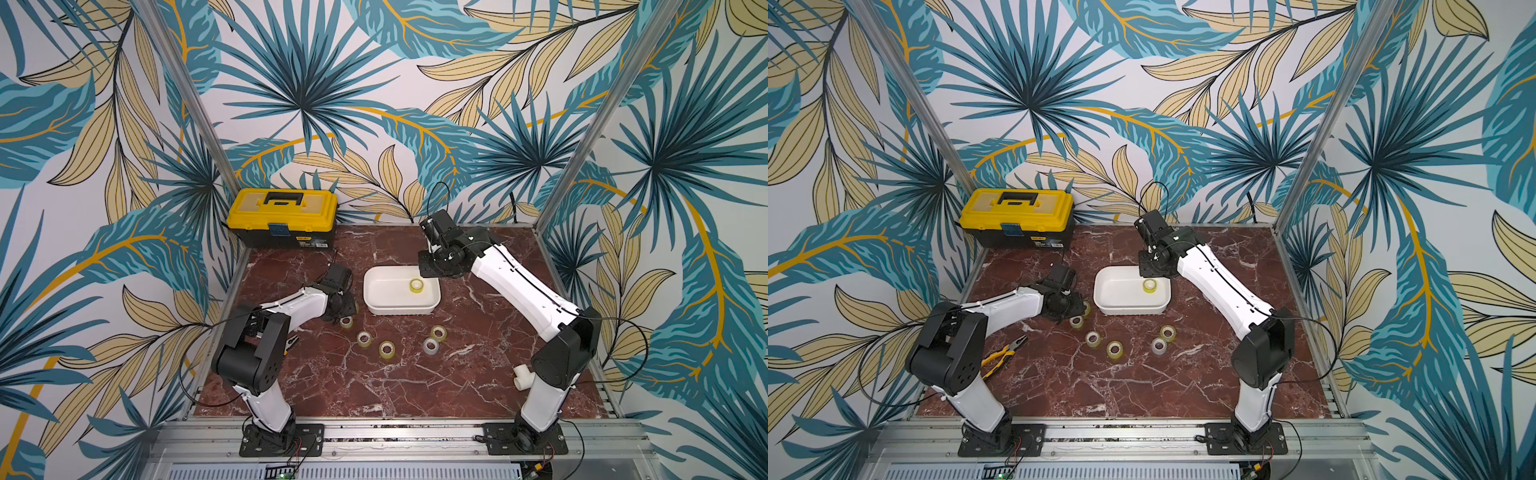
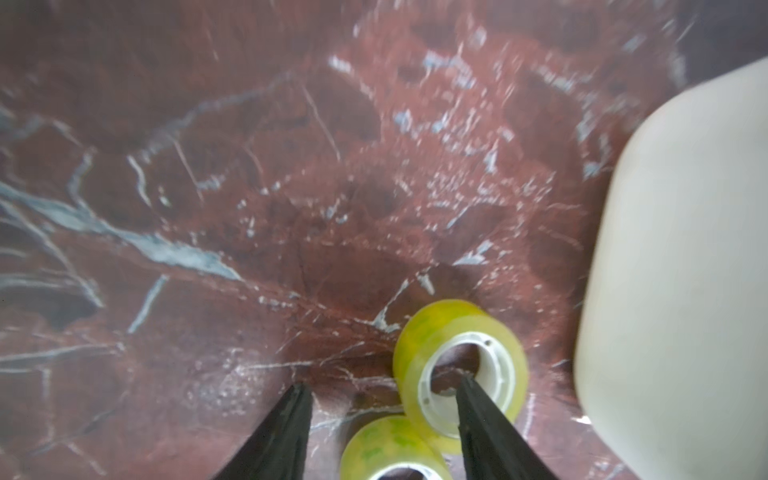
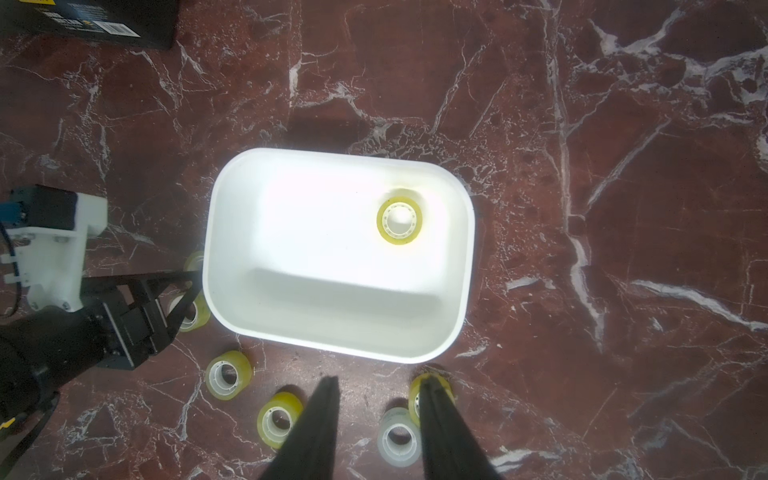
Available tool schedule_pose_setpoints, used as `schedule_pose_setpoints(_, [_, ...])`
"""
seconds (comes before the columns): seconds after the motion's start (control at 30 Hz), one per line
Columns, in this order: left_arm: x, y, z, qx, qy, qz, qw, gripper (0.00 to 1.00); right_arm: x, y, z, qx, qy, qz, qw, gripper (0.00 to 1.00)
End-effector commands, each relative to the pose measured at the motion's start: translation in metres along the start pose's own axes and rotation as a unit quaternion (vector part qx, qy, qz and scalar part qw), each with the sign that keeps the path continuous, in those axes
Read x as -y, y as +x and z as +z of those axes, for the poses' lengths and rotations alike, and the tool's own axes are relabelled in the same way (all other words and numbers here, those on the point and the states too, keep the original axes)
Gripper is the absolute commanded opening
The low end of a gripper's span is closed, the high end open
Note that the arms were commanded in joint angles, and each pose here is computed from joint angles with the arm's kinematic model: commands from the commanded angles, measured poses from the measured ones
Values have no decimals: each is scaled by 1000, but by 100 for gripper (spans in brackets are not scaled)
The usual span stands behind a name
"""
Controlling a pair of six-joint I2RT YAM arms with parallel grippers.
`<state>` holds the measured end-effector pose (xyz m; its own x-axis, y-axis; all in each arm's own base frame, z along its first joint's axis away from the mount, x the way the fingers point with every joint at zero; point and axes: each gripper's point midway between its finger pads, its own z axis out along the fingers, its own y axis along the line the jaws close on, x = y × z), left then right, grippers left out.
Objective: Put the transparent tape into the storage box
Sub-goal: Pick up the tape at the center of the board.
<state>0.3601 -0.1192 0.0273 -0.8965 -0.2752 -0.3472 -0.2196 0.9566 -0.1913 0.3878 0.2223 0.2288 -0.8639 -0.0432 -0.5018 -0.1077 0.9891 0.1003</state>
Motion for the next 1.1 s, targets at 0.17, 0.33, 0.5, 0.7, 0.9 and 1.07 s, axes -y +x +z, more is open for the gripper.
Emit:
schedule_pose_setpoints(0.17, [-15,16,16,-19,-34,-1,999,52,0,9,4,-15,3,-4,1000,36])
schedule_pose_setpoints(0.33, [-9,7,14,-7,-27,-2,1000,35,0,8,4,-14,2,-4,1000,32])
schedule_pose_setpoints(0.5, [-7,0,9,1,-27,2,1000,1,-1,6,0,-11,0,-4,1000,33])
schedule_pose_setpoints(0.7, [-9,-16,-16,34,-39,7,999,0,-1,5,-1,-8,1,-6,1000,38])
schedule_pose_setpoints(0.9, [10,-58,-78,88,-23,39,995,0,1,6,2,-10,8,-7,1000,61])
schedule_pose_setpoints(1.07, [50,-84,-120,105,19,89,990,0,6,7,5,-11,22,-8,1000,83])
